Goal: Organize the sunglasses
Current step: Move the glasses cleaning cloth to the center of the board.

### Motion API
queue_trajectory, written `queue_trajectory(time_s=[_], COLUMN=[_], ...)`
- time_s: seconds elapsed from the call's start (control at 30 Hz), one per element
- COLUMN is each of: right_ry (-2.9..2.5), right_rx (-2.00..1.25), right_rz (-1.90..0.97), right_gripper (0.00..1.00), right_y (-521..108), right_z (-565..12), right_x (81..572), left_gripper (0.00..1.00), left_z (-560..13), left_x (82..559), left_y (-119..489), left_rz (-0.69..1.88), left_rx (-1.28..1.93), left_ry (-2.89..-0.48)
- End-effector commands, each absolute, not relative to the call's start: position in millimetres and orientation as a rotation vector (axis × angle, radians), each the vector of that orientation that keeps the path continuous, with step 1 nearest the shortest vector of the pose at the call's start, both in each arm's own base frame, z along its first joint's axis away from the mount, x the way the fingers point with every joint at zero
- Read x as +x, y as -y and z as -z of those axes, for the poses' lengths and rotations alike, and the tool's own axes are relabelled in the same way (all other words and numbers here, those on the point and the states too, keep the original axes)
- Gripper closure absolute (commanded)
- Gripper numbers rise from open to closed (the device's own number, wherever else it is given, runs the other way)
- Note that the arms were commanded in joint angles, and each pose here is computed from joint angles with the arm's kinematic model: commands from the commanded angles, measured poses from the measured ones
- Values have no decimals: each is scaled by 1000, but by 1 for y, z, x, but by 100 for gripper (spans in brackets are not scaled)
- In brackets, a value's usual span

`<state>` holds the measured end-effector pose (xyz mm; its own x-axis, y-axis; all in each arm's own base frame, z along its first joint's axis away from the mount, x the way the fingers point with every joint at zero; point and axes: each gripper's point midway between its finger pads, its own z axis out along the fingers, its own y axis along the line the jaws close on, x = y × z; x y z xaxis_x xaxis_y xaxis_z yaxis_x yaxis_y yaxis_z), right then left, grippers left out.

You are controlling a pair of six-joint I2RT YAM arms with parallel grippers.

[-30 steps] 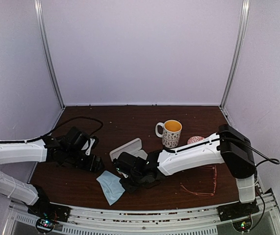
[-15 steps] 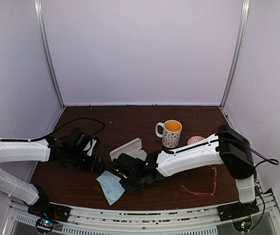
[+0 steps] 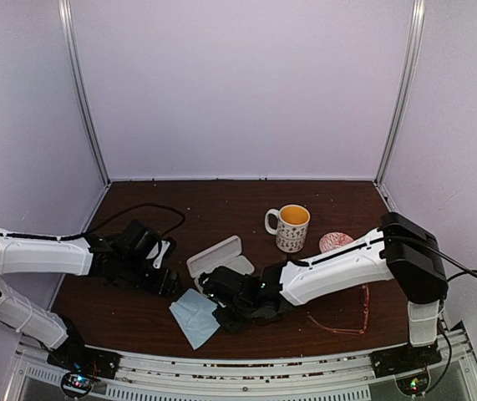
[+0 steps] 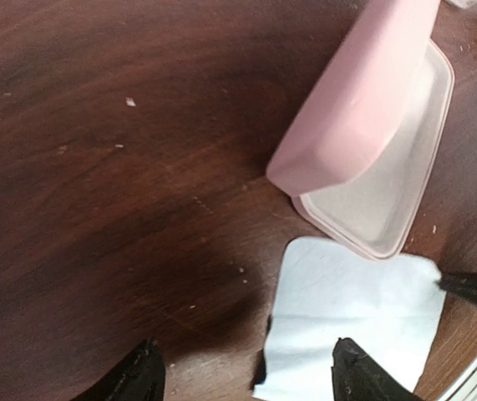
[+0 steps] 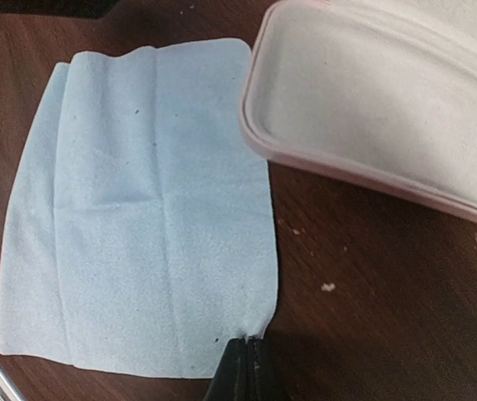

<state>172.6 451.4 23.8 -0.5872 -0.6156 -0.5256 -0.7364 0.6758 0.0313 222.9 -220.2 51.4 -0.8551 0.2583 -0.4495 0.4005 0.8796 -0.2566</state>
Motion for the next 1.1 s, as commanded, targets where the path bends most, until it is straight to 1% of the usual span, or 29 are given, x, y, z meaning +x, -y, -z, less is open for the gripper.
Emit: queue_trajectory(time_s=[0.0,0.17,0.27,0.33,0.43,0.53,0.77,0.97,1.07], right_ry=[-2385,-2371,-2382,-2394,-2442,-2489,-2560,-2578,-2588], right_rx=[-1157,-1344,-1458,-1493,-1499,-1447,-1223,-1129,-1080], right_rz=[-241,-243,-298,-321,-265,-189,-205,-236,-276], right_gripper=[100,100,100,100,100,100,100,100,100], right_y=[-417,-392,-380,-370,-348,-325,-298,-291,-289], right_z=[-23,-17,-13,-13,-11,-11,-16,-14,-14], right_x=[169,151,132,123,119,127,159,173,178], left_gripper=[31,32,32,33,33,33,34,42,46], left_z=[-43,-48,-55,-60,-68,-78,-76,-75,-72], left_x=[218,210,202,198,192,190,204,215,218], left_y=[240,264,278,284,297,313,354,394,403], left_rz=[588,626,640,634,626,667,734,814,836], left_rx=[636,784,867,916,1000,1070,1176,1273,1296], left_ry=[-2594,-2517,-2469,-2443,-2394,-2343,-2302,-2256,-2246])
